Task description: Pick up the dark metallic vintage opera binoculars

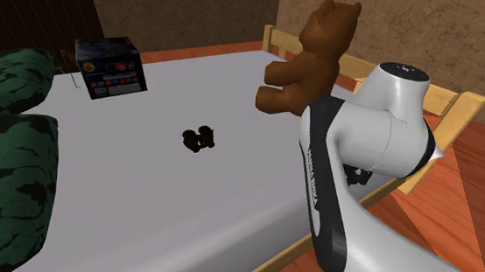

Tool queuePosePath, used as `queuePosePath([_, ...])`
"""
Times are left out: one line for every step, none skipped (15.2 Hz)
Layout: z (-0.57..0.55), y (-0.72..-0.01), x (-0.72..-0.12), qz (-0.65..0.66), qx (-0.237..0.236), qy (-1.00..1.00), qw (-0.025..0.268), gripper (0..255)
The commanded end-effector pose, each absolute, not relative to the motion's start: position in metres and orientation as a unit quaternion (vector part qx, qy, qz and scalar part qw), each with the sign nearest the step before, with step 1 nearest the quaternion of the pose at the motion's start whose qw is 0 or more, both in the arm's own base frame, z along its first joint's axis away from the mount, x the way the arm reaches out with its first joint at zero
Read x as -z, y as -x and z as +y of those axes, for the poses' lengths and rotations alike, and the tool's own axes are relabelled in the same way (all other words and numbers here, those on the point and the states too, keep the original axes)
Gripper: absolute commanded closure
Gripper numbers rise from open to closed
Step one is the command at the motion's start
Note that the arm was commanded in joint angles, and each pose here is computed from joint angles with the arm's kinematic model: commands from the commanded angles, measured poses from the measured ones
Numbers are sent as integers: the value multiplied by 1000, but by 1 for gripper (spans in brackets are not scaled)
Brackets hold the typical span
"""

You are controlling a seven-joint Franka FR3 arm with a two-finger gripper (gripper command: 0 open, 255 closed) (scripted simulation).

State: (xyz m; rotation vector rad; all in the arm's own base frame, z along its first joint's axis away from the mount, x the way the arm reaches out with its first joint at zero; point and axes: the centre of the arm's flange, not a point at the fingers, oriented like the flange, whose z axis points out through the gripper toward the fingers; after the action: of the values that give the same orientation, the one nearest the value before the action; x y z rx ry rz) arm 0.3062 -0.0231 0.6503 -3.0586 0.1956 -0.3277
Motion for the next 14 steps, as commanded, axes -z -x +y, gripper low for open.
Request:
queuePosePath([-23, -306, -650, 63, 106, 992, 30, 0])
queuePosePath([-11, -312, -651, 63, 104, 992, 28, 0])
queuePosePath([2, -317, -652, 62, 102, 992, 27, 0])
queuePosePath([15, -322, -652, 61, 100, 993, 26, 0])
queuePosePath([27, -327, -653, 60, 98, 993, 25, 0])
queuePosePath([40, -333, -653, 59, 96, 993, 24, 0])
queuePosePath([53, -338, -654, 58, 94, 994, 22, 0])
queuePosePath([65, -343, -654, 57, 92, 994, 21, 0])
queuePosePath([78, -348, -655, 56, 90, 994, 20, 0])
queuePosePath([91, -354, -655, 55, 88, 994, 19, 0])
queuePosePath([104, -359, -655, 54, 86, 995, 18, 0])
queuePosePath([116, -364, -656, 53, 84, 995, 16, 0])
queuePosePath([129, -369, -656, 52, 82, 995, 15, 0])
queuePosePath([142, -374, -656, 52, 80, 995, 14, 0])
